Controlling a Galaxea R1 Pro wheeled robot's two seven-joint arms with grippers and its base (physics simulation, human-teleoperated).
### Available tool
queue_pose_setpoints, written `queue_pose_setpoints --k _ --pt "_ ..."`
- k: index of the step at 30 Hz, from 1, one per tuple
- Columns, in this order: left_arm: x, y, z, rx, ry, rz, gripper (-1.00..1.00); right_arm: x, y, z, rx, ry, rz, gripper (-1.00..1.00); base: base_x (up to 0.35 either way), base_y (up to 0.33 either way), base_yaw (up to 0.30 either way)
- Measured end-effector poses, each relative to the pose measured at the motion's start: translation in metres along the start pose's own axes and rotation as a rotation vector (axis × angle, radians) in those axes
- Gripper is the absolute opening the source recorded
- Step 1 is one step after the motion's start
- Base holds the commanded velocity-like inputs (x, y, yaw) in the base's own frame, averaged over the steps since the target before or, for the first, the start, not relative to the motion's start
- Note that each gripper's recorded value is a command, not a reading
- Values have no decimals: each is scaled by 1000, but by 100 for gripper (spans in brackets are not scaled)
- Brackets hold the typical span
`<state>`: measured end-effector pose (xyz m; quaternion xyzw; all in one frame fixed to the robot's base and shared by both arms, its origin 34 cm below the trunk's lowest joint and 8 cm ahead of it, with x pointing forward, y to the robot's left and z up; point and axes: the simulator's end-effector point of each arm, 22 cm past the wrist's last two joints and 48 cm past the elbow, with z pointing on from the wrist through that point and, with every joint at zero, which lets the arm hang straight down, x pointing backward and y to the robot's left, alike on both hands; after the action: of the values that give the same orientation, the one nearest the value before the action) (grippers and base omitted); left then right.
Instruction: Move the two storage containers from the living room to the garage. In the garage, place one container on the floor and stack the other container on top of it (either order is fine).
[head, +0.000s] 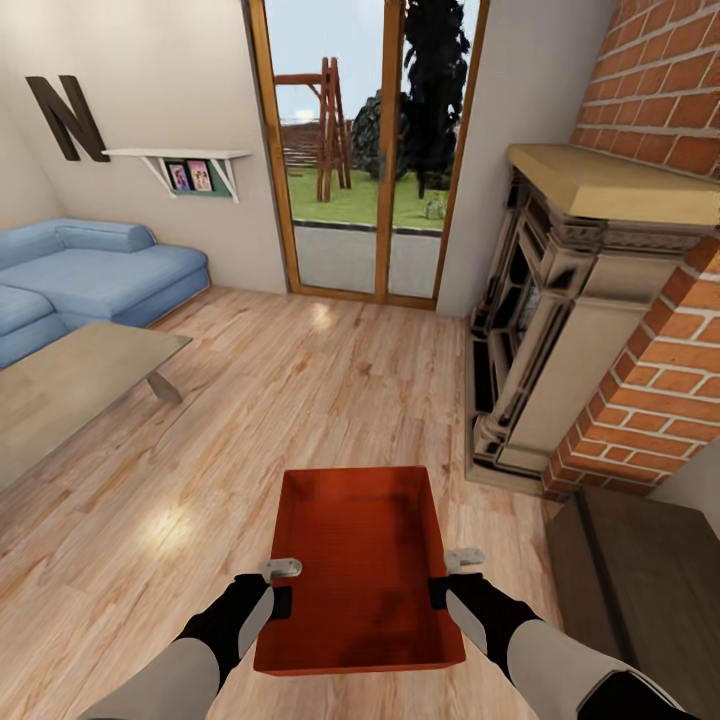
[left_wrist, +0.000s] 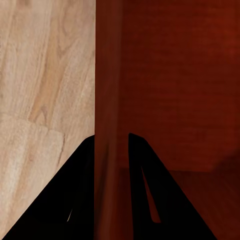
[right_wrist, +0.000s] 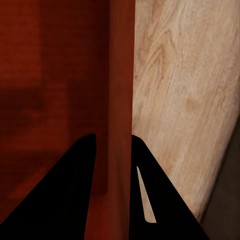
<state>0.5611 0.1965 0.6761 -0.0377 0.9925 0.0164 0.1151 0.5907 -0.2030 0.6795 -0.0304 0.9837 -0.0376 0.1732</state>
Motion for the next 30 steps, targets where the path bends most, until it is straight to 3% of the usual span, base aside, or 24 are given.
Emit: queue_pose_setpoints --k 30 --pt "-19 0 -17 3 -47 -1 -100 -20 -2 -16 4 -47 4 -100 0 0 0"
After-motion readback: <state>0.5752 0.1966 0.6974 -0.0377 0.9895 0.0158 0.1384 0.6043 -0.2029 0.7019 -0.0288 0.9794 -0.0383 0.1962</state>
